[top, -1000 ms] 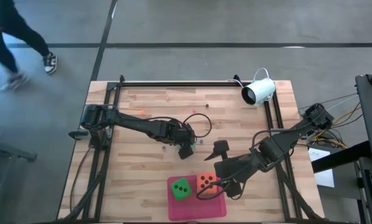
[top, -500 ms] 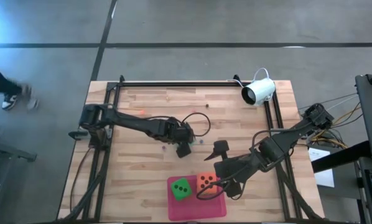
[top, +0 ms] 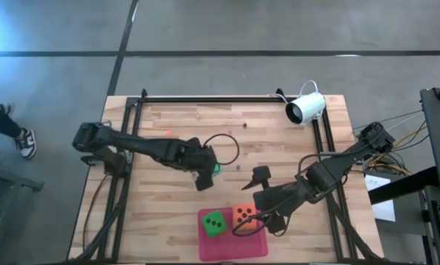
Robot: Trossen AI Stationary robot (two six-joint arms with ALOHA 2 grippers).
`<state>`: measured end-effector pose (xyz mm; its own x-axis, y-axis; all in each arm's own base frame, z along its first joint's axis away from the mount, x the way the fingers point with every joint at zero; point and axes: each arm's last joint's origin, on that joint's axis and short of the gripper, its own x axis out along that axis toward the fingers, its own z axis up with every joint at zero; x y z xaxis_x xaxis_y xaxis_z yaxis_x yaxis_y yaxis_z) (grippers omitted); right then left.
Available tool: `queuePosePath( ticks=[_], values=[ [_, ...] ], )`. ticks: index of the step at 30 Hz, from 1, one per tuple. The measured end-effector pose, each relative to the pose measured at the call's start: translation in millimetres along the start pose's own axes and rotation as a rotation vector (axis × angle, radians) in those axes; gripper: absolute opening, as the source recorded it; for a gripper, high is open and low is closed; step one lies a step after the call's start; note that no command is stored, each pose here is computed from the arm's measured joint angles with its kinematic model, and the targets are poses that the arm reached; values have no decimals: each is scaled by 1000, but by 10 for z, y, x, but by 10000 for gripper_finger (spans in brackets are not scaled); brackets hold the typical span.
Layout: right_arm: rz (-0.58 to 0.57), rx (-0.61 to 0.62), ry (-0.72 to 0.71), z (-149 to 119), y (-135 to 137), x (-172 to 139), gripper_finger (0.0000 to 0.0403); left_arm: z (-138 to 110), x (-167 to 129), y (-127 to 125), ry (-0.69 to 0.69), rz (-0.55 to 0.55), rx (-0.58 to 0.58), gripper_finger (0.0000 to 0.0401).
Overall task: Pick & Place Dice
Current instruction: Put the light blue dice into the pink bin
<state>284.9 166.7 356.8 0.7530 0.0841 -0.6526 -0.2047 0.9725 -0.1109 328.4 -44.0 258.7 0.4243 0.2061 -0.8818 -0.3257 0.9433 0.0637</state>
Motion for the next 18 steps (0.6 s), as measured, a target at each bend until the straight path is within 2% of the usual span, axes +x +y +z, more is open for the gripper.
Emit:
queuePosePath(
  ticks=[8,18],
  values=[
    [0,0,1,-1,1,0,400,-214,-455,-307,-64,-118,75,318],
    [0,0,0,0,1,0,400,-398,-748,-806,-135,-293,104,321]
  ],
)
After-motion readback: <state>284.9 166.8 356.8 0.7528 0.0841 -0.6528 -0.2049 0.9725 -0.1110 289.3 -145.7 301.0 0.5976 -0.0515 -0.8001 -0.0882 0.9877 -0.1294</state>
